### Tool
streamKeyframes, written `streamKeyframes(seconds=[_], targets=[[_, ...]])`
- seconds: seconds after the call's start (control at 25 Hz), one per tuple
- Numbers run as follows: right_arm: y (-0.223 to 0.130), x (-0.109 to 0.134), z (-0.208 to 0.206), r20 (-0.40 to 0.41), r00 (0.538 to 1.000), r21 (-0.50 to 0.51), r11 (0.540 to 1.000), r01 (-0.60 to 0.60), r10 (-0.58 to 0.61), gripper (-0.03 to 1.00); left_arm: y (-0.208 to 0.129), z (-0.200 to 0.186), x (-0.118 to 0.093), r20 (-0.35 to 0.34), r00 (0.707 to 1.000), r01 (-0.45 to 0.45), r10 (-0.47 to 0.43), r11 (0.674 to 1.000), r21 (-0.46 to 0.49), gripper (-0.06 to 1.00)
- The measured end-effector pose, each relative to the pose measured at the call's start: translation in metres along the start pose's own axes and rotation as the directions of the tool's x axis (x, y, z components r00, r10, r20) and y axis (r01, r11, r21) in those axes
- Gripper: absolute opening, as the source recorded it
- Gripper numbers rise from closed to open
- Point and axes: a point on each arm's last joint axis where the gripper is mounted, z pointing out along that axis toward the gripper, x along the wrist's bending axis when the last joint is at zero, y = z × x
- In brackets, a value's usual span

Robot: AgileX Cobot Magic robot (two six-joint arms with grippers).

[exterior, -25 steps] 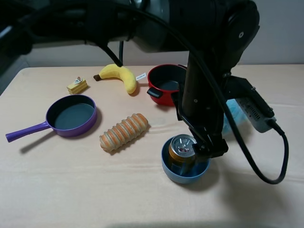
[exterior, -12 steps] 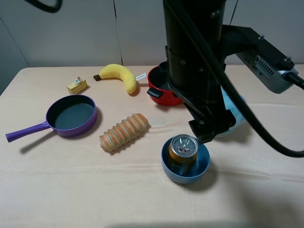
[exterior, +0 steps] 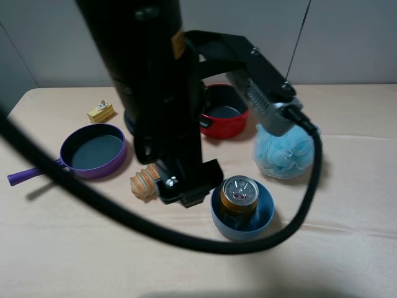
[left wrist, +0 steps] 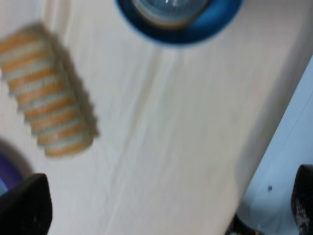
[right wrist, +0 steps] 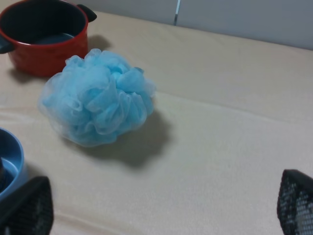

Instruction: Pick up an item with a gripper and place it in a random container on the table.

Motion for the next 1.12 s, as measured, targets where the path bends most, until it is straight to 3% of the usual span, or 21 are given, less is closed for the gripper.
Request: streamKeyframes(seconds=[0.56,0.84,0.96,1.12], targets=[[0.000,0.000,0.000,0.000,1.000,0.000,1.000,0.000,0.000,0.69,-0.107,-0.005,-0.008,-0.025,1.000,0.006,-0.006,1.000,0.024,0.99],[0.000,0.000,0.000,0.000,1.000,0.000,1.000,0.000,0.000,0.69,-0.146,0.008,-0.015,0.002,1.000,0.012,-0.012,0.999,0.051,0.99],[0.000,0.000,0.000,0.000,1.000,0.000,1.000,0.000,0.000,0.69,-0.165,0.020,-0.021,0.038,0.999,0.018,-0.022,0.996,0.083,0.99],[0.000,0.000,0.000,0.000,1.000,0.000,1.000,0.000,0.000,0.69,-0.186,0.032,-0.026,0.095,0.992,0.075,-0.079,0.996,0.050,0.99]])
